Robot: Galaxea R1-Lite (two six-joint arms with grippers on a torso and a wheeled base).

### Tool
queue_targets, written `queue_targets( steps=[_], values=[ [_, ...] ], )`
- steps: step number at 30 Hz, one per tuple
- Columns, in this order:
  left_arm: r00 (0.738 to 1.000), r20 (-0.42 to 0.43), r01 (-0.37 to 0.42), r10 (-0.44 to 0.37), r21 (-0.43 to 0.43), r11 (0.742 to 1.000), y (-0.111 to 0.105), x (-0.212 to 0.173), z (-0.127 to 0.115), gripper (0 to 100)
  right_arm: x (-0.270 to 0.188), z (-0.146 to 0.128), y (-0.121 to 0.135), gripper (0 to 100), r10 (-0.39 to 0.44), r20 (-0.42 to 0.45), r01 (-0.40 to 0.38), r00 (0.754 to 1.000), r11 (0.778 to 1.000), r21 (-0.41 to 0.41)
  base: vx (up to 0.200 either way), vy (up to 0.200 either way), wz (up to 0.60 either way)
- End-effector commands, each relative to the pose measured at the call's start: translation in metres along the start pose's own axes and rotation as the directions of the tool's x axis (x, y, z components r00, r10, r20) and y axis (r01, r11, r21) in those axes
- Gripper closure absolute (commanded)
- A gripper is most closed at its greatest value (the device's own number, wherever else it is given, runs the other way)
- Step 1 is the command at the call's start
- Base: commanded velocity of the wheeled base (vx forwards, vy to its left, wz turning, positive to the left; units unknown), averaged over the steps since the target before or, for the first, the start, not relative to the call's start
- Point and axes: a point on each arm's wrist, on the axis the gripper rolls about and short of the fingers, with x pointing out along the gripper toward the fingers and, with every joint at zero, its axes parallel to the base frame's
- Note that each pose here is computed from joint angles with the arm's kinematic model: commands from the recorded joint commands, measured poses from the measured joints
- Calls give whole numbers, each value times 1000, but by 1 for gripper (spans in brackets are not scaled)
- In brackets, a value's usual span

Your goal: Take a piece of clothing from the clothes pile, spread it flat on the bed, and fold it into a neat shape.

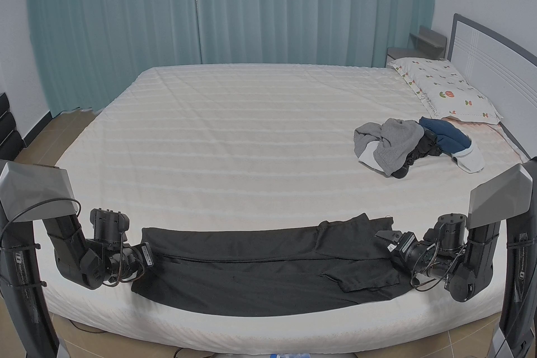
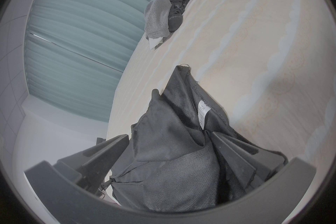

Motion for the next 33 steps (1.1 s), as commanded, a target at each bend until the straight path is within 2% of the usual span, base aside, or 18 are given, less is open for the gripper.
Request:
queue_targets(
  steps=[1, 9, 10, 18, 21, 23, 24, 26, 27, 30, 33],
  values=[
    [1000, -4, -6, 6, -12, 1000, -1, 6, 5, 100, 0, -2, -2, 0, -2, -2, 2, 1000, 1000, 0, 0, 0, 0],
    [1000, -3, -1, 1, -17, 1000, -1, 5, 7, 100, -1, 0, -2, 0, 2, 2, -2, 1000, 1000, 5, 0, 0, 0],
    [1000, -5, 3, -3, -17, 1000, -1, 4, 6, 0, -1, 0, -2, 0, 2, 2, -2, 1000, 1000, 5, 0, 0, 0],
    [1000, -12, 11, -11, -8, 1000, 1, -10, 8, 0, -3, 5, -1, 0, 19, 2, -20, 1000, 1000, 22, 0, 0, 0],
    [1000, 9, 28, -28, -11, 1000, 9, -17, 18, 0, -6, 11, 3, 0, 39, 19, -40, 999, 996, 74, 0, 0, 0],
    [996, 13, 83, -83, -23, 996, 16, -23, 26, 0, -9, 18, 6, 0, 68, 24, -71, 997, 990, 120, 0, 0, 0],
    [996, 13, 83, -83, -23, 996, 16, -23, 26, 0, -9, 18, 6, 0, 68, 24, -71, 997, 990, 120, 0, 0, 0],
    [984, -2, 180, -180, -47, 983, 23, -23, 32, 0, -12, 24, 6, 0, 88, 22, -90, 996, 987, 135, 0, 0, 0],
    [979, -3, 201, -202, -54, 978, 25, -22, 34, 0, -11, 24, 7, 0, 89, 23, -92, 996, 987, 135, 0, 0, 0],
    [971, -21, 235, -237, -68, 970, 29, -12, 36, 0, -13, 26, 7, 0, 94, 28, -97, 995, 986, 138, 0, 0, 0],
    [970, -47, 234, -237, -61, 970, 27, 4, 32, 0, -13, 30, 4, 0, 86, 43, -91, 995, 986, 139, 0, 0, 0]
  ],
)
